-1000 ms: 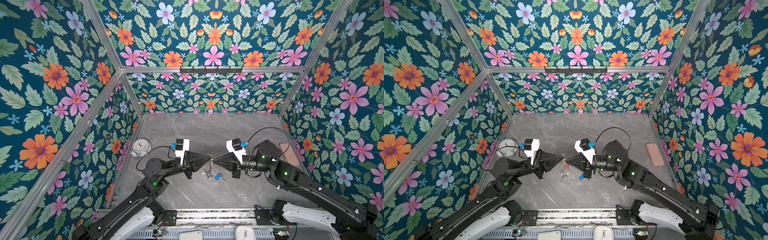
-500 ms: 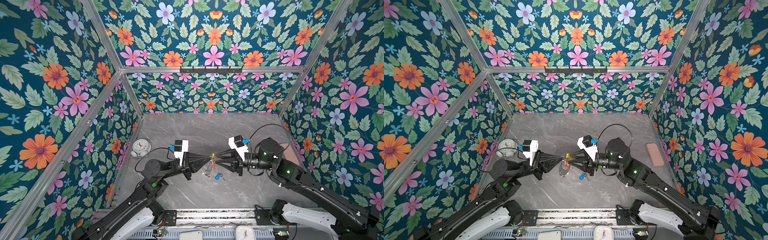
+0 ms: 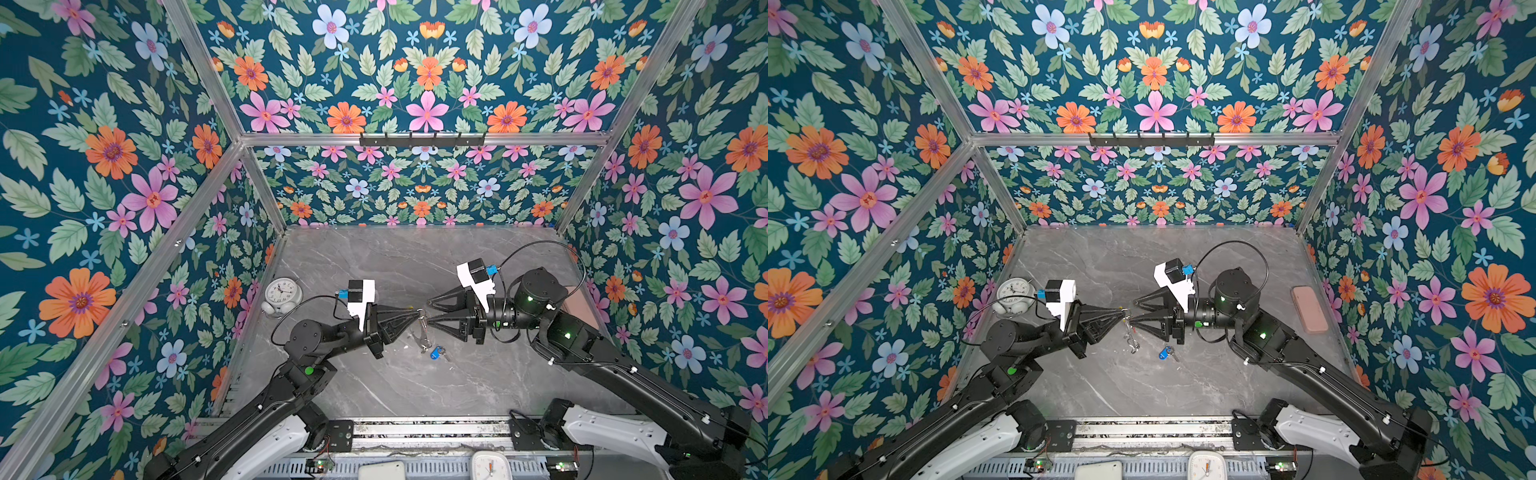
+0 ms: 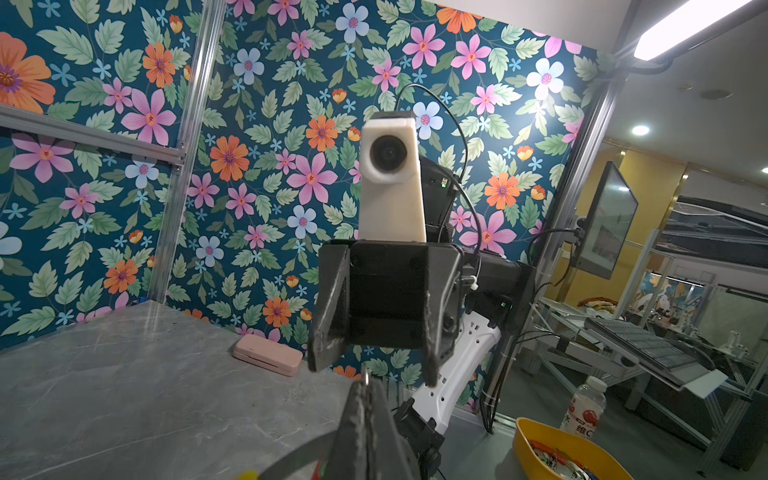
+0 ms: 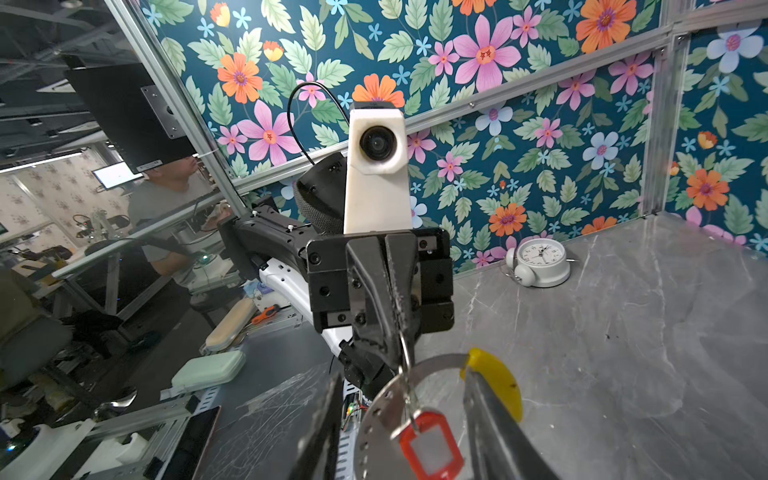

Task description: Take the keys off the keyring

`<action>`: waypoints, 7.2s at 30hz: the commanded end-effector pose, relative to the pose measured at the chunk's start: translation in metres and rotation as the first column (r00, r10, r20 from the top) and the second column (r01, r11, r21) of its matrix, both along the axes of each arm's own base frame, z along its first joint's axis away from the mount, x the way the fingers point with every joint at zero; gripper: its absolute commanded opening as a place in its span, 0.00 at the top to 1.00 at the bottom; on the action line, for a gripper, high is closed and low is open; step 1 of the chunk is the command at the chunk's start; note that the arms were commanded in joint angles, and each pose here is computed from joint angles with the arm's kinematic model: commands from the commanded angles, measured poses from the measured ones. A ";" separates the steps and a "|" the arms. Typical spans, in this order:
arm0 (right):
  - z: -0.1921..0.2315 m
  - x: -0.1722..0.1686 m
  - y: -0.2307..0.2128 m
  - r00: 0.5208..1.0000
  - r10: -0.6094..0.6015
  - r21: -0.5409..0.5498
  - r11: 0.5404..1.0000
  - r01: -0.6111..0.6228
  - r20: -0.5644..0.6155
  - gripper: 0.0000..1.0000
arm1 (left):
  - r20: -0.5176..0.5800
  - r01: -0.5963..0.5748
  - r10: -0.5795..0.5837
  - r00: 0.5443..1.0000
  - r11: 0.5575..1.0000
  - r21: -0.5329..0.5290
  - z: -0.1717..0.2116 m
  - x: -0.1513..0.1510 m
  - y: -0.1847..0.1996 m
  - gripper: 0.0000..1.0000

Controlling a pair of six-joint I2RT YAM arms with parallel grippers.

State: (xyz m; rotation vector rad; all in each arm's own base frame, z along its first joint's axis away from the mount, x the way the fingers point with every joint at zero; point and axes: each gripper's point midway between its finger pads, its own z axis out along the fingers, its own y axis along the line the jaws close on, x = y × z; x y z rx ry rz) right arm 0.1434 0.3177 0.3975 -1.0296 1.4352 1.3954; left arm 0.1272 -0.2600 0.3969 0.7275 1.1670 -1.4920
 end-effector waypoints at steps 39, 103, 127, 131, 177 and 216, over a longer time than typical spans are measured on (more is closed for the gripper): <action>-0.056 0.002 -0.014 0.992 -0.049 -0.365 0.931 0.004 -0.115 1.00 | -0.164 0.034 0.006 0.987 0.969 0.244 -0.033 0.005 -0.011 0.56; -0.007 0.016 -0.020 0.972 -0.222 -0.080 0.970 0.228 0.076 0.56 | -0.027 -0.036 0.042 0.999 0.982 0.184 -0.002 0.012 -0.011 1.00; -0.036 0.022 0.009 0.968 -0.227 -0.091 0.967 0.237 0.109 0.51 | -0.007 -0.041 0.041 0.999 0.998 -0.040 0.009 0.008 0.002 1.00; -0.034 0.021 0.011 0.970 -0.215 -0.088 0.970 0.225 0.111 0.51 | -0.014 -0.034 0.033 0.999 0.999 -0.042 0.007 0.009 0.001 1.00; -0.049 0.022 0.016 0.964 -0.221 -0.177 0.953 0.246 0.150 1.00 | -0.036 -0.094 0.092 0.995 0.993 -0.068 0.009 0.016 0.008 1.00; -0.073 0.009 0.004 0.972 -0.196 -0.274 0.935 0.226 0.131 0.63 | -0.028 -0.079 0.077 0.997 0.996 -0.046 -0.001 0.012 0.007 1.00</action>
